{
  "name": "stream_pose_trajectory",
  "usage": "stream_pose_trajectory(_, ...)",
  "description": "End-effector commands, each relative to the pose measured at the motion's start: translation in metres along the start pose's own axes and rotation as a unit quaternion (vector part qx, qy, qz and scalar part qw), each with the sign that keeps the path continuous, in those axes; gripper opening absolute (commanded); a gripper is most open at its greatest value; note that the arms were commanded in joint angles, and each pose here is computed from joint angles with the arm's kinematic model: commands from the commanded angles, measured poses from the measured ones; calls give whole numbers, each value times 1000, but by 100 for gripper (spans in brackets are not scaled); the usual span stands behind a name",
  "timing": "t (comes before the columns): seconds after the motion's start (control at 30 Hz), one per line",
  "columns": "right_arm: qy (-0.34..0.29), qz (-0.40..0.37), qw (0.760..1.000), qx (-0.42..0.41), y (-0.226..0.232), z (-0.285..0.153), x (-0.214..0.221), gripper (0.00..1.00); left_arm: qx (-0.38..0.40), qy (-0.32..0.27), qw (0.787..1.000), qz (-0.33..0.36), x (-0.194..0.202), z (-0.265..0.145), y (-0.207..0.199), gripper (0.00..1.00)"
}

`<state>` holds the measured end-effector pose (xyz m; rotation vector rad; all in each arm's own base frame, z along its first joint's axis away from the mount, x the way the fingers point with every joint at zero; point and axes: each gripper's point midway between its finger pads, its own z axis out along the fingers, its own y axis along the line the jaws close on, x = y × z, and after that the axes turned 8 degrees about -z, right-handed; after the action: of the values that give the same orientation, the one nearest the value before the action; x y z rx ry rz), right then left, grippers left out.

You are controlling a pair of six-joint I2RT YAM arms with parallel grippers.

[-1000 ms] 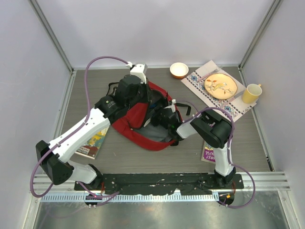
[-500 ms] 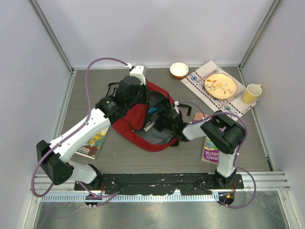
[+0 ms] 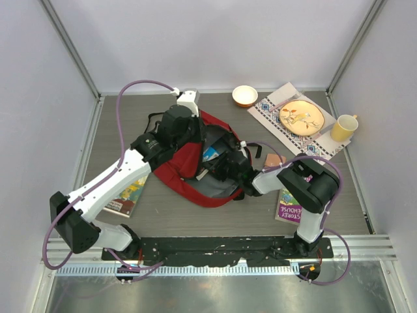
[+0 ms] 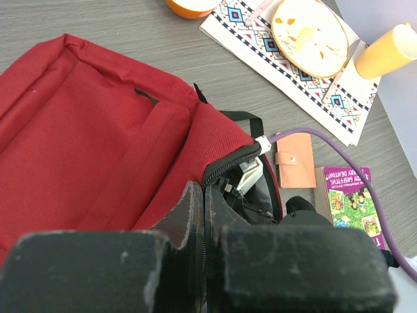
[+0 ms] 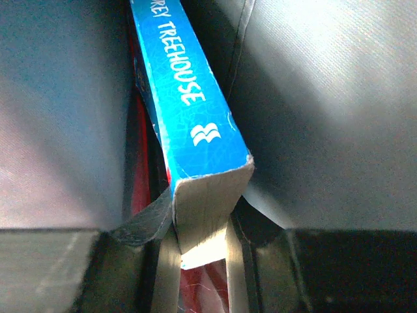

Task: Pack the student bag
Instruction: Place the book in the student bag.

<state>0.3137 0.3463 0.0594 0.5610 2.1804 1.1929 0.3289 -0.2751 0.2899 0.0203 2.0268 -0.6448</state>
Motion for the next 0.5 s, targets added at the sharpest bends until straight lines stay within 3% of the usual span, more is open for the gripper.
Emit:
stream_pose_trajectory(0.0, -39, -2, 998, -49, 38, 15, -23, 1, 31, -47, 998, -20, -27, -12, -14, 0)
stream_pose_trajectory(0.2, -56, 23, 997, -58, 38, 34, -30, 1, 33, -47, 998, -20, -25, -14, -12, 0)
stream_pose_trajectory(0.27, -65, 22, 996, -49, 35, 34, -34, 7, 32, -48, 998, -21, -26, -14, -11, 0)
stream_pose_trajectory(0.4, -64, 0, 998, -21, 21, 28, -34, 35, 32, -45, 998, -22, -22, -13, -9, 0)
stream_pose_trajectory(0.43, -62, -12, 998, -19, 20, 25, -35, 54, 30, -45, 998, -23, -22, -11, -7, 0)
stream_pose_trajectory(0.47, -56, -17, 998, -13, 17, 22, -33, 58, 29, -45, 998, -24, -22, -11, -7, 0)
